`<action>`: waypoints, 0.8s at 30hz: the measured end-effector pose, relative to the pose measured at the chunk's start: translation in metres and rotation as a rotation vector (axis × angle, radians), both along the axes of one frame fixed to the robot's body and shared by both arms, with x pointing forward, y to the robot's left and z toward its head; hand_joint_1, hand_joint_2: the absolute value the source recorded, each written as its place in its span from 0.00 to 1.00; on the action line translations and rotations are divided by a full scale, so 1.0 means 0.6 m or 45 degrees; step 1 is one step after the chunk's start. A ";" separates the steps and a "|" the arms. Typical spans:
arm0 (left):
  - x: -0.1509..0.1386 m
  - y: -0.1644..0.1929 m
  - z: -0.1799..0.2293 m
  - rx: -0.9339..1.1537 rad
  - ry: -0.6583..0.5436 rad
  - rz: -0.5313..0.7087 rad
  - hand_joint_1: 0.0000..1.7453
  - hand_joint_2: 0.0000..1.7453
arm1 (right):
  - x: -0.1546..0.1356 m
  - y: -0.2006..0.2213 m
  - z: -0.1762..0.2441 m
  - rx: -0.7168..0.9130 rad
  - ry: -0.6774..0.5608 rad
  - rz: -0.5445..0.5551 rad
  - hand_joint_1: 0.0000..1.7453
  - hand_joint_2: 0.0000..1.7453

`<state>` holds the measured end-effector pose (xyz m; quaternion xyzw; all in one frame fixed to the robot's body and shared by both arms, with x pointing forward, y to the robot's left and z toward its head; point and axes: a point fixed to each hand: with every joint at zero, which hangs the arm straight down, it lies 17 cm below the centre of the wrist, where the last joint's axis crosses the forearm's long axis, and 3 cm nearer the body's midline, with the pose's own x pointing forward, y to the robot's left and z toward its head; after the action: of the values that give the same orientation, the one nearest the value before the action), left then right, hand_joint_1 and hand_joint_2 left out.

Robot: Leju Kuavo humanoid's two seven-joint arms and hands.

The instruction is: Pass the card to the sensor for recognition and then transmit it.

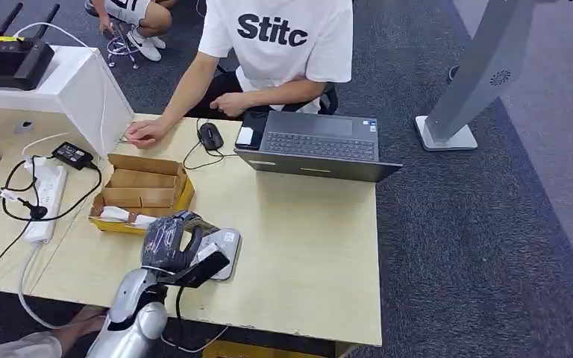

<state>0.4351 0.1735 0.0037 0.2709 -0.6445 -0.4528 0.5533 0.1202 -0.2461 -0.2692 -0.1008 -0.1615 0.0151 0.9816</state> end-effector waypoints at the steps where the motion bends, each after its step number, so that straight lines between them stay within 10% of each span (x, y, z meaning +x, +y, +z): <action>1: -0.002 -0.003 -0.002 -0.004 0.005 0.000 1.00 1.00 | -0.001 0.000 0.000 0.000 0.001 0.003 0.00 1.00; 24: -0.020 -0.013 -0.039 -0.014 0.084 0.001 1.00 1.00 | -0.014 0.002 -0.003 0.000 0.014 0.018 0.00 1.00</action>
<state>0.4229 0.1656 -0.0196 0.2531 -0.6282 -0.4578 0.5760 0.1118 -0.2448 -0.2708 -0.0995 -0.1566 0.0225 0.9824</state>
